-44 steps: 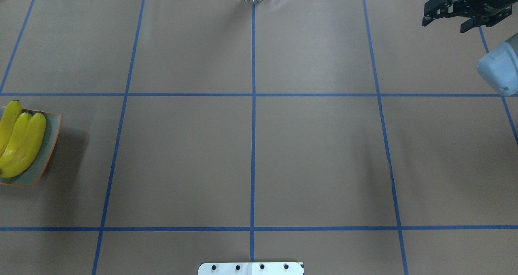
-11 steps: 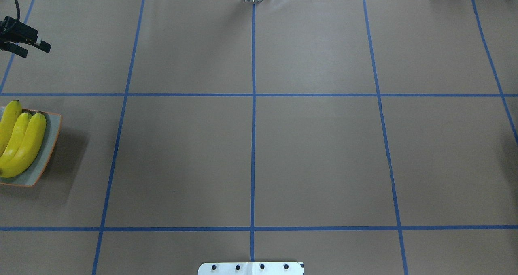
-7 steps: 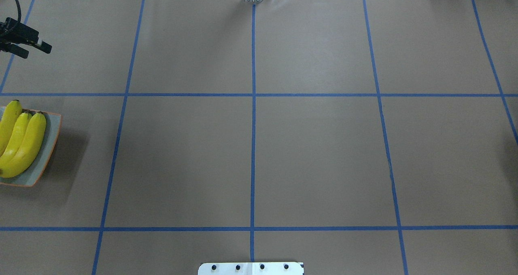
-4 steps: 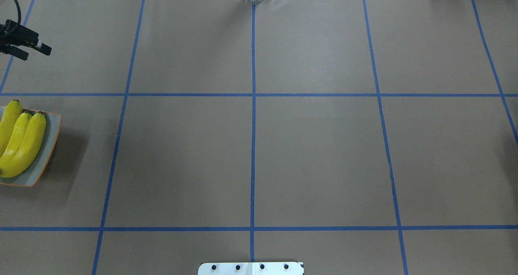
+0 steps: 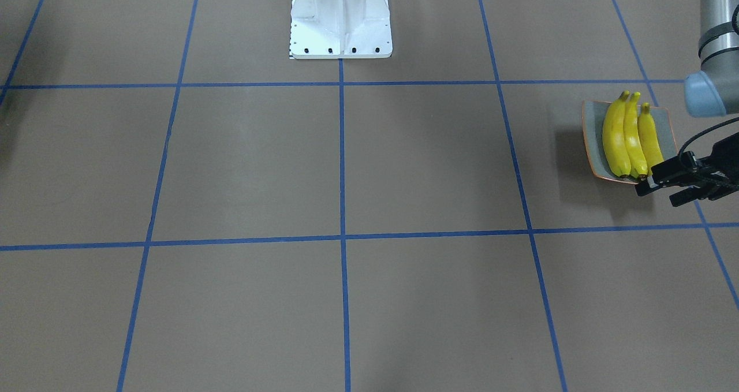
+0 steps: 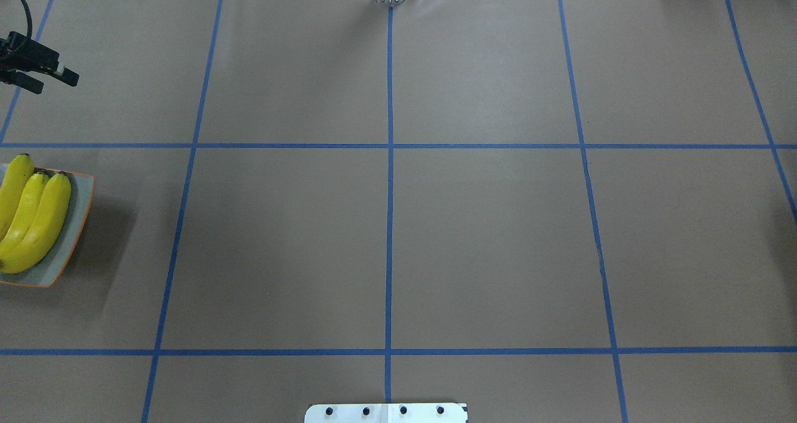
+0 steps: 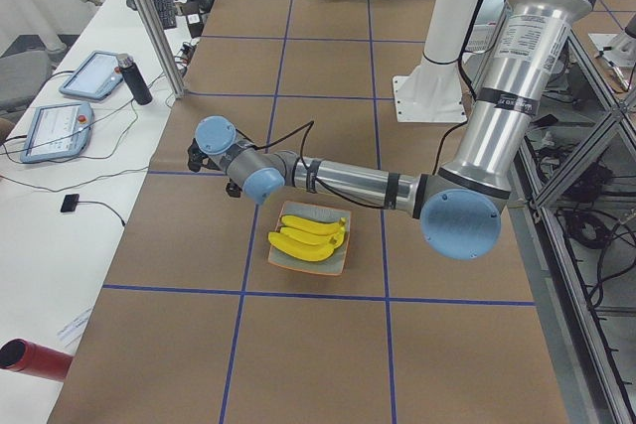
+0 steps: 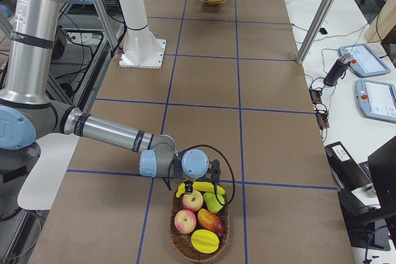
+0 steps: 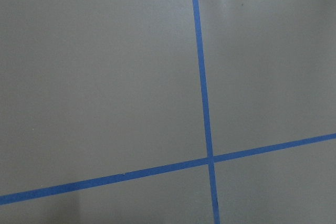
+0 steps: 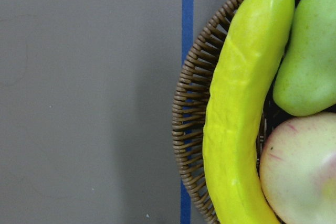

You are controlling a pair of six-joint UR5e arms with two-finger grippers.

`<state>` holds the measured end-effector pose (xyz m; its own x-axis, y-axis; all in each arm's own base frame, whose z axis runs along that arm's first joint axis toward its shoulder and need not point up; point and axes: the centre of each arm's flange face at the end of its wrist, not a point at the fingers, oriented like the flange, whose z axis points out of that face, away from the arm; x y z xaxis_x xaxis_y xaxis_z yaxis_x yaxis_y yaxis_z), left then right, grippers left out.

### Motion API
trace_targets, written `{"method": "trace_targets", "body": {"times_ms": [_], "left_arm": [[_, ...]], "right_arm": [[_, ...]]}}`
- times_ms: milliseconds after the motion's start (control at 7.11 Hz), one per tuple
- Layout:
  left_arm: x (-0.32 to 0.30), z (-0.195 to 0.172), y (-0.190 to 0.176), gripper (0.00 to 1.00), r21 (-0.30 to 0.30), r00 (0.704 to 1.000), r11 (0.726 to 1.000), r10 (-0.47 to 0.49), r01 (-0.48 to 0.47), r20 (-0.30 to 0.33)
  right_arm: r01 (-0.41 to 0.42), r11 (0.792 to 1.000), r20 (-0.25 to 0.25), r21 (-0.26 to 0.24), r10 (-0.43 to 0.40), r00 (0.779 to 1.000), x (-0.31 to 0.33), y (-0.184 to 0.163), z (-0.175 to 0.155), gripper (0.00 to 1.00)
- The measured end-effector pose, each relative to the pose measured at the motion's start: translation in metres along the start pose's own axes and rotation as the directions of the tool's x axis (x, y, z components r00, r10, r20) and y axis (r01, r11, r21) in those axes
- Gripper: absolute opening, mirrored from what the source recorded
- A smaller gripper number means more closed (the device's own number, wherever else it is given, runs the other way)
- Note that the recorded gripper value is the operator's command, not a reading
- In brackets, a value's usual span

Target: Transfer all bananas from basket to plate

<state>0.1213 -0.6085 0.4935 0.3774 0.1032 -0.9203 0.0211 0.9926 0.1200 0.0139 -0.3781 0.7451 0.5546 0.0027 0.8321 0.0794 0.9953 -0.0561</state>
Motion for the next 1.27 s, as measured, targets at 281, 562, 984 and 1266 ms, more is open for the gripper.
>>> {"method": "trace_targets", "body": {"times_ms": [281, 562, 984, 1266], "left_arm": [[0.001, 0.000, 0.001, 1.00, 0.000, 1.000, 1.000, 0.001, -0.001, -0.001], [0.001, -0.001, 0.001, 1.00, 0.000, 1.000, 1.000, 0.002, -0.002, -0.002], [0.001, 0.001, 0.001, 1.00, -0.002, 1.000, 1.000, 0.001, -0.001, -0.001], [0.001, 0.003, 0.001, 1.00, -0.005, 1.000, 1.000, 0.001, -0.001, -0.001]], "right_arm": [[0.022, 1.000, -0.028, -0.002, -0.022, 0.999, 0.005, 0.001, -0.001, 1.00], [0.039, 0.999, -0.052, -0.029, -0.040, 0.998, 0.016, 0.006, -0.001, 1.00], [0.041, 0.998, -0.057, -0.051, -0.044, 0.997, 0.025, 0.011, -0.005, 1.00], [0.036, 0.998, -0.072, -0.054, -0.040, 0.997, 0.030, 0.013, -0.005, 1.00]]}}
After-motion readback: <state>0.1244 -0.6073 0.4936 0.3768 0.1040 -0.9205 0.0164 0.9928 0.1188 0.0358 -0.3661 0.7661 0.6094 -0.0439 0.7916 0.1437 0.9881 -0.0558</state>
